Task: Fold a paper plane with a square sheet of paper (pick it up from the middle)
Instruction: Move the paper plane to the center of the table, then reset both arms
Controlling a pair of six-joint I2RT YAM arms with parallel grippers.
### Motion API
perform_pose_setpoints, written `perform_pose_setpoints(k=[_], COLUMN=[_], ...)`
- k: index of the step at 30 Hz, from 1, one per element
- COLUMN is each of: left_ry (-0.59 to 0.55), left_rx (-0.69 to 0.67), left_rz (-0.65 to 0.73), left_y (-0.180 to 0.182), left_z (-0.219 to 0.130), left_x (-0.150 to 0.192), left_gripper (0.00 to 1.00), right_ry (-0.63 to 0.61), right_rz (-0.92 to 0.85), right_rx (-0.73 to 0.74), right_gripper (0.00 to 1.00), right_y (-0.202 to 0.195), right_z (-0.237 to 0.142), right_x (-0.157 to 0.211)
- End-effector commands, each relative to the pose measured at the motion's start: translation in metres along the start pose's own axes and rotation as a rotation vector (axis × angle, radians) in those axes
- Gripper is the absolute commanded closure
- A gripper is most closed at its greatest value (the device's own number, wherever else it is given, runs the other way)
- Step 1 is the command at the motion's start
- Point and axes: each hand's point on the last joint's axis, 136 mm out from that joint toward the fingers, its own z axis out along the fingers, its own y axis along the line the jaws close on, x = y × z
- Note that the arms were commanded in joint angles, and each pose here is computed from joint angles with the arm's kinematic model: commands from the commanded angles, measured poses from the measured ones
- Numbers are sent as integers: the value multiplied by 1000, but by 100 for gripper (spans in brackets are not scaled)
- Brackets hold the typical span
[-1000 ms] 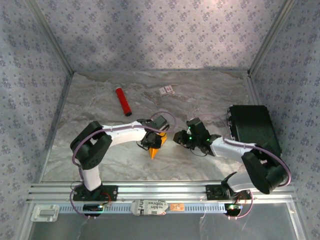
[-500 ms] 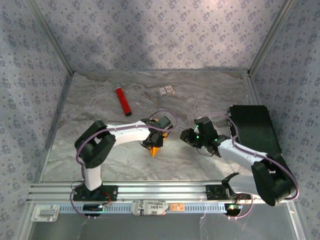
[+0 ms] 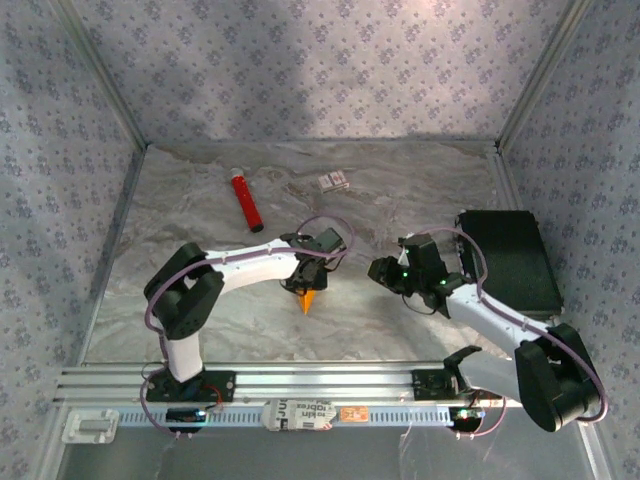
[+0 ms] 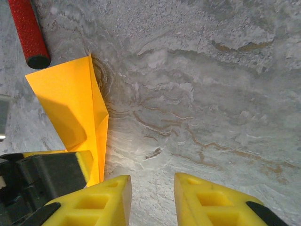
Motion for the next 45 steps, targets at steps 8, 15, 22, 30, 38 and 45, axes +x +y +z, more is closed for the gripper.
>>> perform_pose_setpoints(k=[8,15,22,30,38,45], left_ry=[-115,-356,-514,-593,-741,-871], left_rx=[81,123,-47,-356,-364,-232], left_rz=[-15,8,-102,-263,-147,-91], left_y=[3,48,174,301,309,301], left_z=[-59,-107,-97,-69,-32,-23], left_x=[-21,-60,-100,-115,-142,-160], left_gripper=[51,32,1,0,0,0], right_ry=[-66,-257,-451,-503,-623,-612], right_rz=[-75,-221,-534,-638,-765,-659], right_rx=[97,331,744,836,606,460], right_gripper=[59,35,18,18,19,19], right_y=[-11,-24,-66,-118,-104,-128], right_z=[-30,-71,-90,-51,-38,-35], right_x=[-20,-76,-142,-165,-183,-183])
